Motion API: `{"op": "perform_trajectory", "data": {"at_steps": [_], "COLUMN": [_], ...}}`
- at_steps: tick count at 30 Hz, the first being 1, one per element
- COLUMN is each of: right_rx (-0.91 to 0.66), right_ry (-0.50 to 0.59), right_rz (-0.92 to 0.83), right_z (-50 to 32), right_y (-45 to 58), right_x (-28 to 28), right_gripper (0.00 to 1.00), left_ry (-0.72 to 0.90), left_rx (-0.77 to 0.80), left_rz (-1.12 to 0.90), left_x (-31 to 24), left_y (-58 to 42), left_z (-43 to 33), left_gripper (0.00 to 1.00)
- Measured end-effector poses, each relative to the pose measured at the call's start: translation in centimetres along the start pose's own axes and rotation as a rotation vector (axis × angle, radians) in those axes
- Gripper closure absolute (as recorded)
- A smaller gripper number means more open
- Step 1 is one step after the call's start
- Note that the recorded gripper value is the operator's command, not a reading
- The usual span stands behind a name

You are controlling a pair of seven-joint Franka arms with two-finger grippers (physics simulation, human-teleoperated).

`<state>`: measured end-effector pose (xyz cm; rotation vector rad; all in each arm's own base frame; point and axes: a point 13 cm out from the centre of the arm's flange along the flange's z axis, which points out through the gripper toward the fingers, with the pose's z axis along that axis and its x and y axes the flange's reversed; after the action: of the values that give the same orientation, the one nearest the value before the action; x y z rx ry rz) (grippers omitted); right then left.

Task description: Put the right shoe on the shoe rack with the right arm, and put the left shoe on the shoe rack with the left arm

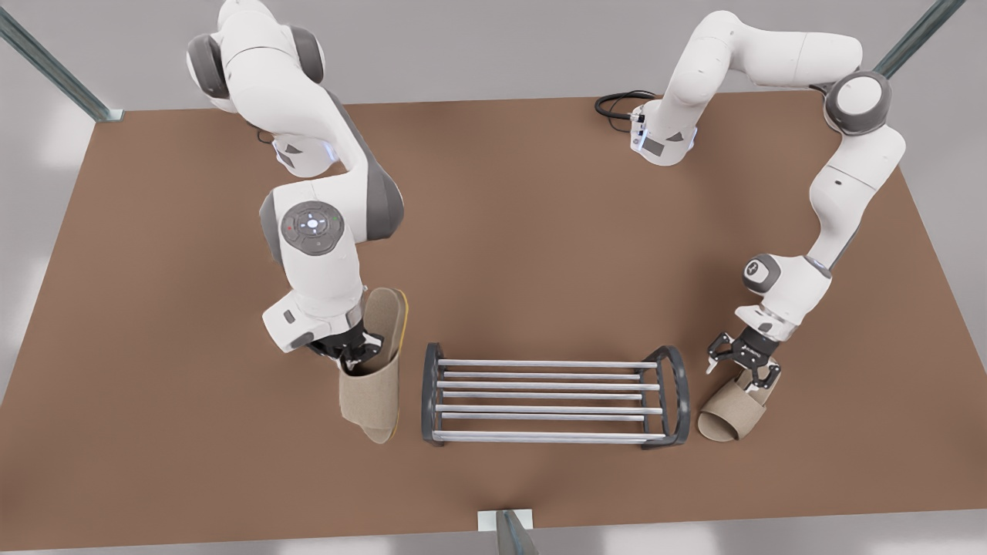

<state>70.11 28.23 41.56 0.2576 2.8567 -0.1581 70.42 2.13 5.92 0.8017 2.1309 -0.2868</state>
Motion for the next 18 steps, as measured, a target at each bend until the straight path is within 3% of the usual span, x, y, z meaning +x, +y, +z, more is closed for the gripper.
{"op": "perform_trajectory", "data": {"at_steps": [9, 13, 18], "right_rx": [-0.032, -0.061, -0.141], "right_ry": [-0.014, -0.055, -0.138], "right_rz": [0.08, 0.141, 0.209], "right_z": [0.6, 1.9, 2.8], "right_y": [10.3, 12.5, 15.1], "right_x": [5.1, 4.7, 2.9], "right_gripper": [0.79, 0.79, 0.79], "left_ry": [0.004, 0.005, 0.007], "left_rx": [-0.001, -0.002, -0.001], "left_rz": [-0.002, -0.004, -0.004], "left_x": [-0.2, -0.1, -0.2], "left_y": [0.1, 0.1, 0.1], "left_z": [0.9, 0.9, 0.9], "left_gripper": [0.01, 0.22, 0.29]}}
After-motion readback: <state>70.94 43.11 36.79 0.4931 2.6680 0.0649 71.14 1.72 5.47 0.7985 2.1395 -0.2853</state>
